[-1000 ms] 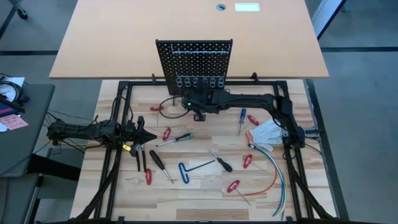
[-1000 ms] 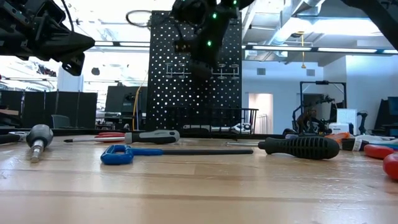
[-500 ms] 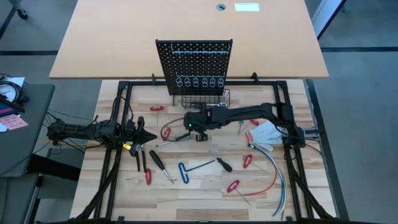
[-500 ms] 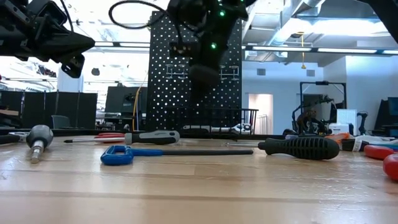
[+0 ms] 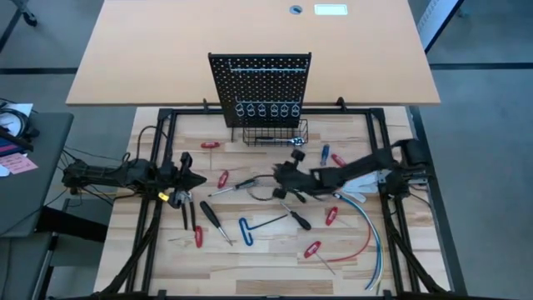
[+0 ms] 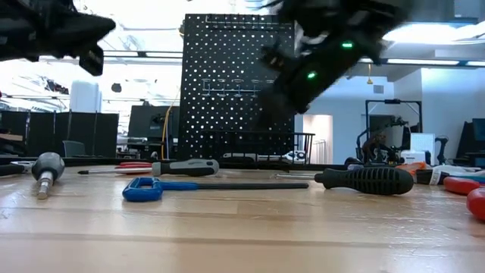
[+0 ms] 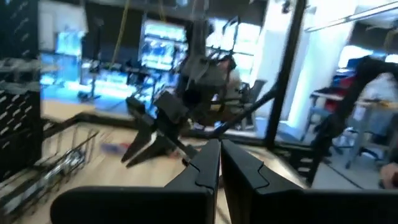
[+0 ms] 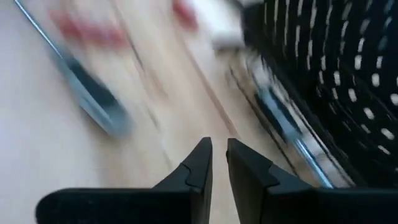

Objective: Hang tools onto peg board
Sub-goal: Put the slip-joint pliers into the wire basket on the pegboard

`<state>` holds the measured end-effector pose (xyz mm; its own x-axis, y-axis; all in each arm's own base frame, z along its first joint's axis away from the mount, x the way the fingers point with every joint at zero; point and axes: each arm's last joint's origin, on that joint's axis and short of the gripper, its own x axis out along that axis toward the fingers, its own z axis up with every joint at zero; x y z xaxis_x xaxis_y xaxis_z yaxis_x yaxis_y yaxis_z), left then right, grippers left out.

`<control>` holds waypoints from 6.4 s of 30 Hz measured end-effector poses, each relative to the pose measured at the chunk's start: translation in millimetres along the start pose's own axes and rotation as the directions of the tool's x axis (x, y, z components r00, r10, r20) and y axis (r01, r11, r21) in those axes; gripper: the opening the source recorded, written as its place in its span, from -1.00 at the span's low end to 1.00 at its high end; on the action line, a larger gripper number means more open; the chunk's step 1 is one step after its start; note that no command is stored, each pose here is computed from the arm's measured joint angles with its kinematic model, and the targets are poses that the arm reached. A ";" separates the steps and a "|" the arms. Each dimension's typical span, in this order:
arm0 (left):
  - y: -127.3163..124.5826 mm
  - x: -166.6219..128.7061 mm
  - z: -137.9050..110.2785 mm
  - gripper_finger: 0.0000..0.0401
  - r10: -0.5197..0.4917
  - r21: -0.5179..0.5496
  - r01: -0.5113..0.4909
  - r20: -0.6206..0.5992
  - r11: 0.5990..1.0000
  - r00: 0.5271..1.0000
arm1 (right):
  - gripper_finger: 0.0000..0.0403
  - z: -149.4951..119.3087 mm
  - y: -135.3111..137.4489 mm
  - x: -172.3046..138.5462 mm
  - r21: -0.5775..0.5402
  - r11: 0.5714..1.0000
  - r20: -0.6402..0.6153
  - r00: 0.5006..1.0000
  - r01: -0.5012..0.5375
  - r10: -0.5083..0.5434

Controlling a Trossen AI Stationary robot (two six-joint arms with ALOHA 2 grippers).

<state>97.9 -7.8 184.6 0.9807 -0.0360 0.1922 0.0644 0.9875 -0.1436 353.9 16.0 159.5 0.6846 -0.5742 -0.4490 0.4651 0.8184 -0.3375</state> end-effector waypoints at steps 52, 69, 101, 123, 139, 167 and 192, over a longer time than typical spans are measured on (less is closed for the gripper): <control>-84.2 31.2 -66.0 0.57 0.435 0.031 -0.999 -0.900 0.018 -0.020 | -0.67 -18.7 16.1 -22.4 -0.178 0.941 0.303 0.894 -0.286 0.329; -74.5 31.8 -82.5 -0.01 0.503 0.135 -0.979 -0.863 0.151 -0.042 | -0.67 -22.1 34.5 -38.7 -0.228 0.913 0.296 0.870 -0.337 0.395; -58.2 79.3 -31.9 0.00 0.542 0.191 -0.834 -0.827 0.518 0.147 | -0.67 -24.8 34.1 -37.3 -0.251 0.911 0.269 0.880 -0.327 0.390; -22.1 61.4 -87.0 0.65 0.614 0.128 -0.892 -0.766 0.434 0.189 | -0.67 -25.1 34.6 -37.7 -0.254 0.910 0.266 0.880 -0.329 0.393; -15.1 63.1 -86.4 -0.05 0.589 0.233 -0.819 -0.794 0.524 0.151 | -0.67 -26.3 34.7 -37.4 -0.262 0.907 0.254 0.883 -0.329 0.394; -22.9 114.3 -18.9 -0.34 0.528 0.406 -0.580 -0.848 0.706 0.050 | -0.67 -23.0 1.6 -64.4 -0.153 0.976 0.224 0.956 -0.156 0.188; -8.7 84.7 -70.8 0.43 0.555 0.274 -0.672 -0.796 0.688 0.244 | -0.67 -22.9 1.4 -64.2 -0.150 0.976 0.225 0.956 -0.156 0.187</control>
<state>193.4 -30.3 133.5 0.4218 0.4171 -0.8050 -0.6651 0.7458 0.0379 297.8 53.5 168.9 0.8679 -0.3908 -0.3067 0.2628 0.8851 -0.3840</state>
